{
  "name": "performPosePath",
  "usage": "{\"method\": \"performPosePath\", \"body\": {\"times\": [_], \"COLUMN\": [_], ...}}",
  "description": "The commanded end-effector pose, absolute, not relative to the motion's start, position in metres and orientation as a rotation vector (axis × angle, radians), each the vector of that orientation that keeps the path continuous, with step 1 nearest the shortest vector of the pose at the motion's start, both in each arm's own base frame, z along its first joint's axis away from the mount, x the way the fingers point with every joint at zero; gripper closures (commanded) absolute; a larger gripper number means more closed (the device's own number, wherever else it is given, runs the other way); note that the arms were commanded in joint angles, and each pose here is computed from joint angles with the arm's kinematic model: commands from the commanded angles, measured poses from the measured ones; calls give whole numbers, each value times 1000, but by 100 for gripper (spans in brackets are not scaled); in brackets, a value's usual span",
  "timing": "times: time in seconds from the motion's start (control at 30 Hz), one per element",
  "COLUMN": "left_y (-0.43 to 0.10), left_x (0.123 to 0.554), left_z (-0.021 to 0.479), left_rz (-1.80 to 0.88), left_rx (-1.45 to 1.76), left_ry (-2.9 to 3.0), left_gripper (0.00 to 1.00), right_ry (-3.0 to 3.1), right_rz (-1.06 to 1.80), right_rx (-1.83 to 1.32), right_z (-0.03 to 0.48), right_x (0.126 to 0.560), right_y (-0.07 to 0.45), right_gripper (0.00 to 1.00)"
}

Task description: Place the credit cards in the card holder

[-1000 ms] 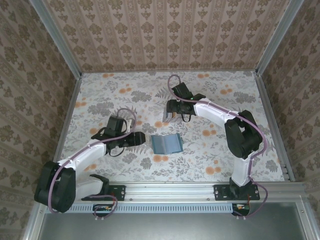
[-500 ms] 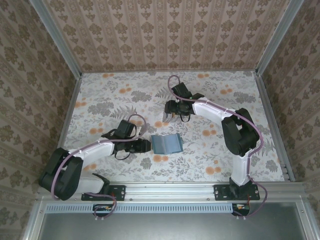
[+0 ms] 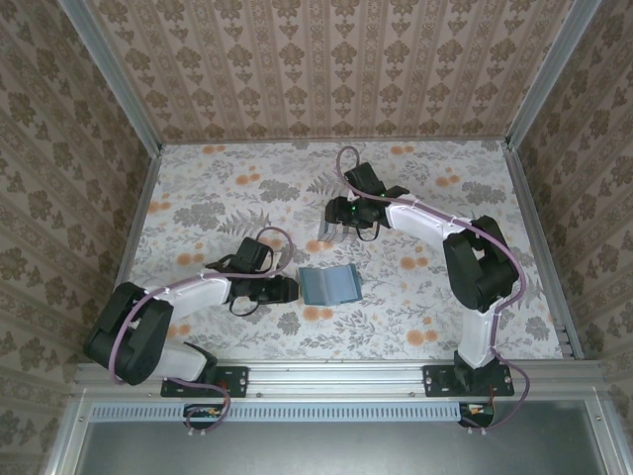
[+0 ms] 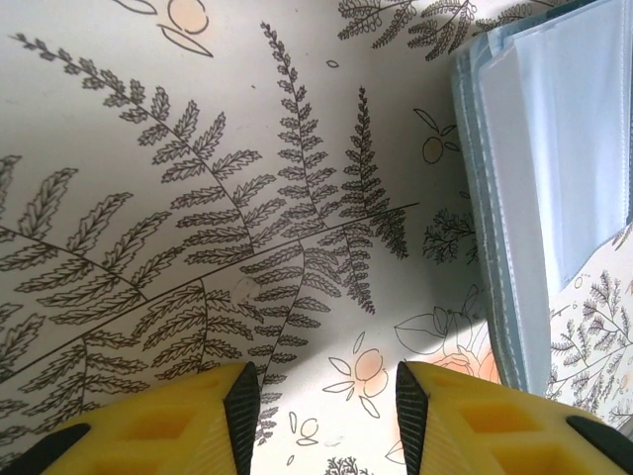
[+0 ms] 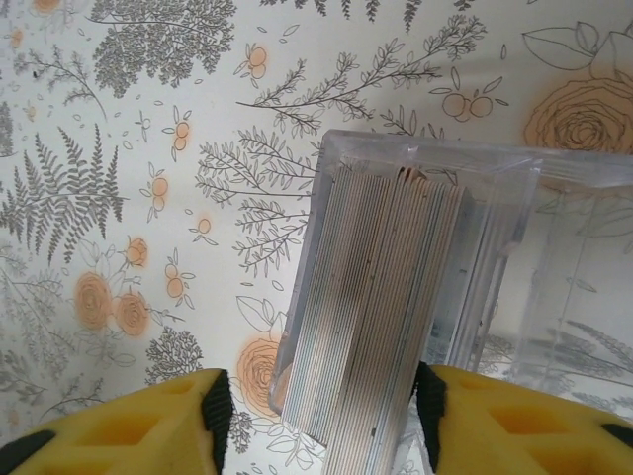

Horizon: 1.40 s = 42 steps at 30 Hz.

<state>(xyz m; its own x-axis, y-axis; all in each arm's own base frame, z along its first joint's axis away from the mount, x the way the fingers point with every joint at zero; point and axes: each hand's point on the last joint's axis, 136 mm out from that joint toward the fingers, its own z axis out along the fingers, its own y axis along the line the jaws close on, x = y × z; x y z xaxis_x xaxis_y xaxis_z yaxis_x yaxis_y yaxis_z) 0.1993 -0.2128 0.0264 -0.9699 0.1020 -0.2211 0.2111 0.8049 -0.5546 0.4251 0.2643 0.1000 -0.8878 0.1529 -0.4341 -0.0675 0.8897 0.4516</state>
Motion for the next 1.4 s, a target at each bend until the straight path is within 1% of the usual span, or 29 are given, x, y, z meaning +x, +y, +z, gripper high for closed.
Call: {"method": "performPosePath", "body": {"times": [0.0,0.1,0.23,0.5,0.6,0.9,1.1,1.37], "left_y": [-213,-213,-211,-214,-214,-213,-212,-211], "left_x": [204,204,206,210,210,210,210,212], "left_z": [27,28,25,25,24,21,23,25], "left_rz": [-882,-878,-863,-875,-869,-864,-855,-851], "left_rx": [232,238,225,226,227,221,229,224], "left_ry": [2804,2800,2804,2798,2798,2799,2796,2786], "left_gripper": [56,56,56,55,55,55,55,55], "right_ry": [2534,2519,2520,2495,2492,2520,2519,2542], "right_rz": [747,771,784,803,828,824,776,707], "right_rx": [53,53,52,13,12,7,30,58], "right_z": [118,119,122,130,128,124,127,129], "right_x": [424,424,424,422,423,421,418,411], "right_y": [272,273,273,274,277,277,267,253], "right_gripper": [49,53,62,68,73,91,100,100]}}
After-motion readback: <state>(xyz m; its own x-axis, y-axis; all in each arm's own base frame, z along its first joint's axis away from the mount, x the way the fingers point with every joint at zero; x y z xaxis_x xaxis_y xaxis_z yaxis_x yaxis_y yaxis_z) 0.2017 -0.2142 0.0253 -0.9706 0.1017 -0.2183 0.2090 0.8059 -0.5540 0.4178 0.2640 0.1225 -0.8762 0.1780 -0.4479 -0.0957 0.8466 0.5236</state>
